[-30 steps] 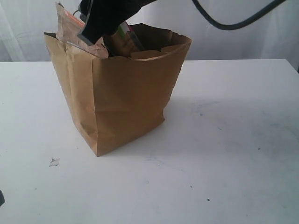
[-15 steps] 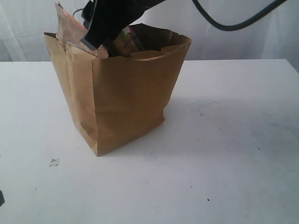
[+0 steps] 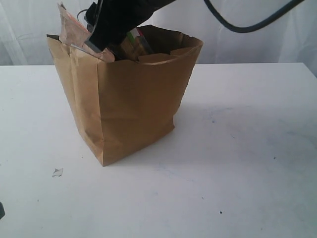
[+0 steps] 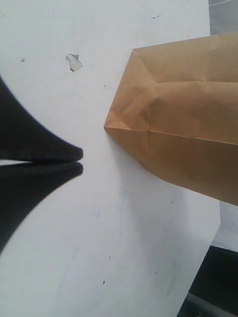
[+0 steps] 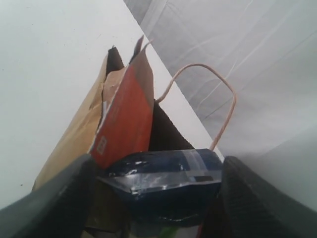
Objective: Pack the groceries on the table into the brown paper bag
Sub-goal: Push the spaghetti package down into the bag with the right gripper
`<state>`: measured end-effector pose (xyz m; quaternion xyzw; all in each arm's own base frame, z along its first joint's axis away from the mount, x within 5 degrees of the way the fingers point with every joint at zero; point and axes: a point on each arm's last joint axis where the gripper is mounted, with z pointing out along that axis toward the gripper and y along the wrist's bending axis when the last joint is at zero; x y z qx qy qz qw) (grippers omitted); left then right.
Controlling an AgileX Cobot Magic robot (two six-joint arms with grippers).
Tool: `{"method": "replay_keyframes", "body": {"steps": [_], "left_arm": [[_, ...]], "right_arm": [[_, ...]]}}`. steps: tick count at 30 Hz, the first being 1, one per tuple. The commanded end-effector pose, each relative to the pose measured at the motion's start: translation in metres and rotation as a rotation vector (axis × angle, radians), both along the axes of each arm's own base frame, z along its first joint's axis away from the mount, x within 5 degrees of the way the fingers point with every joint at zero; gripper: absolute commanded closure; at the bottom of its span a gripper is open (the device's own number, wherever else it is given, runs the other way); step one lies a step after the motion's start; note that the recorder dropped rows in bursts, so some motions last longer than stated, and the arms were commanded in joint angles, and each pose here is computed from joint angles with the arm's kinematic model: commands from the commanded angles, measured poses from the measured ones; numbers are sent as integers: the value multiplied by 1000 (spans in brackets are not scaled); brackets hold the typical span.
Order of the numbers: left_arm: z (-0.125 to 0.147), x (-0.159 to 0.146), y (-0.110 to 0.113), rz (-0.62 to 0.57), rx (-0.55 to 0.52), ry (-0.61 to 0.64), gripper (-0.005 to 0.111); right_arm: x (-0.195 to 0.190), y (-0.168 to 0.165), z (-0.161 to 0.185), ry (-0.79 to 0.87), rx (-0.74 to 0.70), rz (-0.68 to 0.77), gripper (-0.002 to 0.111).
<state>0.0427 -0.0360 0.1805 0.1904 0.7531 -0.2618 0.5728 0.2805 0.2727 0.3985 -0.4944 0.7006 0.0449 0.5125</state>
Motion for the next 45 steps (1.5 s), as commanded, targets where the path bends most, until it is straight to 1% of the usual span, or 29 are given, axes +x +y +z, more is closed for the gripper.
{"method": "replay_keyframes", "body": {"steps": [1, 13, 40, 45], "left_arm": [[0, 0, 0, -5, -8, -2, 107], [0, 0, 0, -5, -8, -2, 107], [0, 0, 0, -5, -8, -2, 107], [0, 0, 0, -5, -8, -2, 107]], "right_arm": [[-2, -4, 4, 13, 3, -12, 41], [-2, -5, 1, 38, -22, -17, 41], [-5, -10, 4, 34, -56, -26, 41], [-6, -12, 1, 53, -86, -33, 41]]}}
